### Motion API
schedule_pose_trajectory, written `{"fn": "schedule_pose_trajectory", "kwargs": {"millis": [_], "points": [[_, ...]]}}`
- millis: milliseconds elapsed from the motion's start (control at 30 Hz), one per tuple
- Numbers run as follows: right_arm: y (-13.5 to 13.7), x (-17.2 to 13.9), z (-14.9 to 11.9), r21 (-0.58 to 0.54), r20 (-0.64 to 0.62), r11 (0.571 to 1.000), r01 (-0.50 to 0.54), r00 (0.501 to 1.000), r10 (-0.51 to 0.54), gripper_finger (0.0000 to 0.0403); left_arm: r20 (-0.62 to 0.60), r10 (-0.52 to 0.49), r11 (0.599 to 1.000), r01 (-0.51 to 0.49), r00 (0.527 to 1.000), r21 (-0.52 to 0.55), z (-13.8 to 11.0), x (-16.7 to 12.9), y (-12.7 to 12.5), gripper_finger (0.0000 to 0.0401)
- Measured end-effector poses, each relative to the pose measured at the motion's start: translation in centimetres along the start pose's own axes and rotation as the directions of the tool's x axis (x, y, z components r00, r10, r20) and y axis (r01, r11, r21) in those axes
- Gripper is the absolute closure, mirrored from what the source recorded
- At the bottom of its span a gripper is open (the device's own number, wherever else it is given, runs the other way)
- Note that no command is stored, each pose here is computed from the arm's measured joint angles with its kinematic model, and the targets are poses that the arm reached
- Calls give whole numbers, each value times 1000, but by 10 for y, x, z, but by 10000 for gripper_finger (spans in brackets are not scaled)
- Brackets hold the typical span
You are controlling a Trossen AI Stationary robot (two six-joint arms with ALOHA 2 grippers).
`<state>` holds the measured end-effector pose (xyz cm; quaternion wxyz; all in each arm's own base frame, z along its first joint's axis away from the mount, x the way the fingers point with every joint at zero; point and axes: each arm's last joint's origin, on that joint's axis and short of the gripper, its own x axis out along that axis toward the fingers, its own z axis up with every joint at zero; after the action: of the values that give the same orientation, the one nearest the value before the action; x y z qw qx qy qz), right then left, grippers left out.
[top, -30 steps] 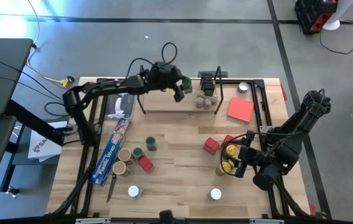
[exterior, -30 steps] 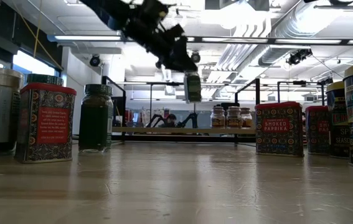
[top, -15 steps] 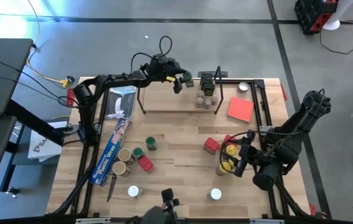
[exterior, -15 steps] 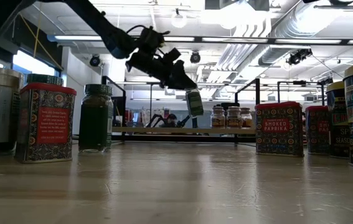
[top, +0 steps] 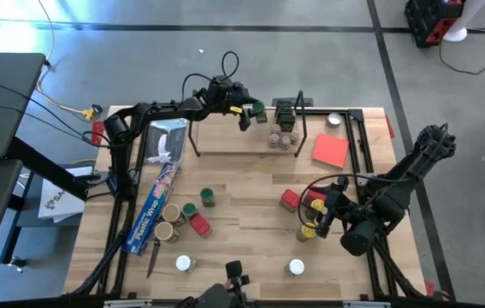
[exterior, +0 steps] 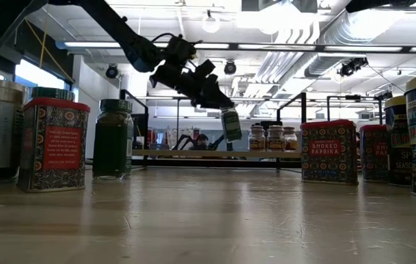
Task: Shelf spices
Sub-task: Put the green seasoning bottle on the shelf
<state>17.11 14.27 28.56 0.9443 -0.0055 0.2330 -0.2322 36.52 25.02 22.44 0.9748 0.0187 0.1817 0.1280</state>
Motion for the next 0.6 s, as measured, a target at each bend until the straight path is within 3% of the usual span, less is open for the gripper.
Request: {"fn": "schedule_pose_trajectory", "kwargs": {"millis": [167, 400, 600], "points": [[0, 2, 0, -7, -19, 1000, -6, 1000, 6, 167, -4, -7, 1000, 7, 1000, 2, 11, 7, -1, 194], [1, 2, 1, -4, -34, 1000, -26, 999, 26, 167, -85, 7, 1000, -7, 996, 0, 10, 30, -4, 194], [1, 2, 0, -3, -40, 999, -32, 999, 32, 167, -81, 12, 1000, -12, 997, 1, 12, 36, -1, 194]]}}
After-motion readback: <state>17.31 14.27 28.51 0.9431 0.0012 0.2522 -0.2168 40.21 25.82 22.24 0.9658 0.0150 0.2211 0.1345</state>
